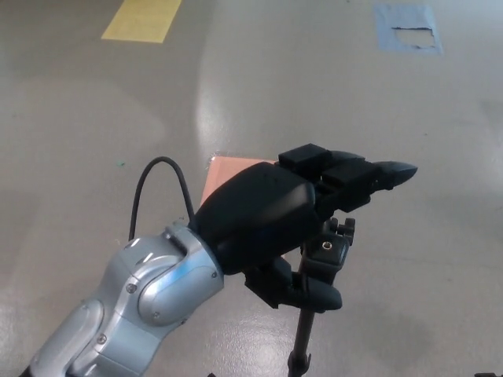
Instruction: The robot uses its left hand to grab the top of a phone stand kept on the floor and rotates it anti-clockwise
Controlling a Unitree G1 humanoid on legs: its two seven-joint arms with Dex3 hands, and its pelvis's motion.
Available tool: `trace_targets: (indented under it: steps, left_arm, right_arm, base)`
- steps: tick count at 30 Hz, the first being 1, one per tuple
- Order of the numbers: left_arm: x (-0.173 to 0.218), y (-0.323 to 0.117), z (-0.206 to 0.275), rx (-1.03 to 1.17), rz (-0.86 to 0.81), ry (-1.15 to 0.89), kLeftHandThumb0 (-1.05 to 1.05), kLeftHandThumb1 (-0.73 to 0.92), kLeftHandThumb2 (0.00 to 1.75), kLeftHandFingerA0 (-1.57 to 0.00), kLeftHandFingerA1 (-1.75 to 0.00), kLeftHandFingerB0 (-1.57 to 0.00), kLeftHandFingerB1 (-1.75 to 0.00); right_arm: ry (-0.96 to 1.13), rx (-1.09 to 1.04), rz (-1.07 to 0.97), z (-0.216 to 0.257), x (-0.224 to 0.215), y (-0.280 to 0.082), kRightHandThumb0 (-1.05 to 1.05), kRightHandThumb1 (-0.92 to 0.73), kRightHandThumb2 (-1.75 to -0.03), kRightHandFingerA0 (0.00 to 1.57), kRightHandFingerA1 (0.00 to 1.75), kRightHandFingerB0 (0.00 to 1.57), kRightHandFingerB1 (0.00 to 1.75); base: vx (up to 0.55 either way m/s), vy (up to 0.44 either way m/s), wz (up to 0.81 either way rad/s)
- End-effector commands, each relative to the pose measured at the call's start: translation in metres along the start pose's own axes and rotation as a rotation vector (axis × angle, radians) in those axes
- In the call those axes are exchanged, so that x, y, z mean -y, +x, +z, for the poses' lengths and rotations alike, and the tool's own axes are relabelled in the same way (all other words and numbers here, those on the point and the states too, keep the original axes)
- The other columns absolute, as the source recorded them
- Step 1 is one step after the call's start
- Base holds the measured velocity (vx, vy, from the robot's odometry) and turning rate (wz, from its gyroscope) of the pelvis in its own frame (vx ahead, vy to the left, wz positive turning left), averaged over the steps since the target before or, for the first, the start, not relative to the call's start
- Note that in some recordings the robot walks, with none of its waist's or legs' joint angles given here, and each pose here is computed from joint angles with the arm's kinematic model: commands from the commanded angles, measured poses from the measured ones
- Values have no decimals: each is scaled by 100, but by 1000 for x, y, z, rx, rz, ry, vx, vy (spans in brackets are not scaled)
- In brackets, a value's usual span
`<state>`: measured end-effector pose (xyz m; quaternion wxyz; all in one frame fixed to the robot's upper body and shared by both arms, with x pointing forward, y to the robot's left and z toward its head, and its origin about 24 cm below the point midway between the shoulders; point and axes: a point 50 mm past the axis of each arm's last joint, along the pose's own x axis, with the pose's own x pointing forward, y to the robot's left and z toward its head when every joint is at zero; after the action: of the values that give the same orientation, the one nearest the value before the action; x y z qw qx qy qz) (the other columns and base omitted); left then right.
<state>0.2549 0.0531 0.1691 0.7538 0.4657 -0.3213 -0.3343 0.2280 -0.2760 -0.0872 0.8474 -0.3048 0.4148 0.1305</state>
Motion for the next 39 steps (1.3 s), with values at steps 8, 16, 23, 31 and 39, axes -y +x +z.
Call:
trace_targets:
  steps: [8,16,23,31,39]
  left_arm:
    - [1,1,-7,15,51,72,-32,25,84,0,-49,0,-48]
    - [3,0,-10,13,66,75,-31,25,84,0,-49,0,-48]
    - [4,0,-11,13,66,75,-53,48,55,-16,-32,-17,-30]
    - [4,1,-13,8,67,84,-53,48,55,-16,-32,-18,-29]
    - [7,2,-16,1,73,77,-52,47,55,-17,-32,-19,-30]
  right_arm:
    - [-6,-1,10,2,7,-1,-50,-74,-64,68,54,27,31]
    - [-2,1,14,3,7,-1,-50,-74,-64,67,55,28,31]
    - [-1,6,12,6,9,-1,-50,-74,-64,67,54,28,31]
    - [-6,16,12,7,11,-1,-50,-75,-65,65,51,27,31]
    - [-14,22,12,10,12,-1,-50,-75,-65,64,49,26,31]
  base:
    - [0,0,0]
    - [0,0,0]
    - [0,0,0]
    - [0,0,0]
    - [0,0,0]
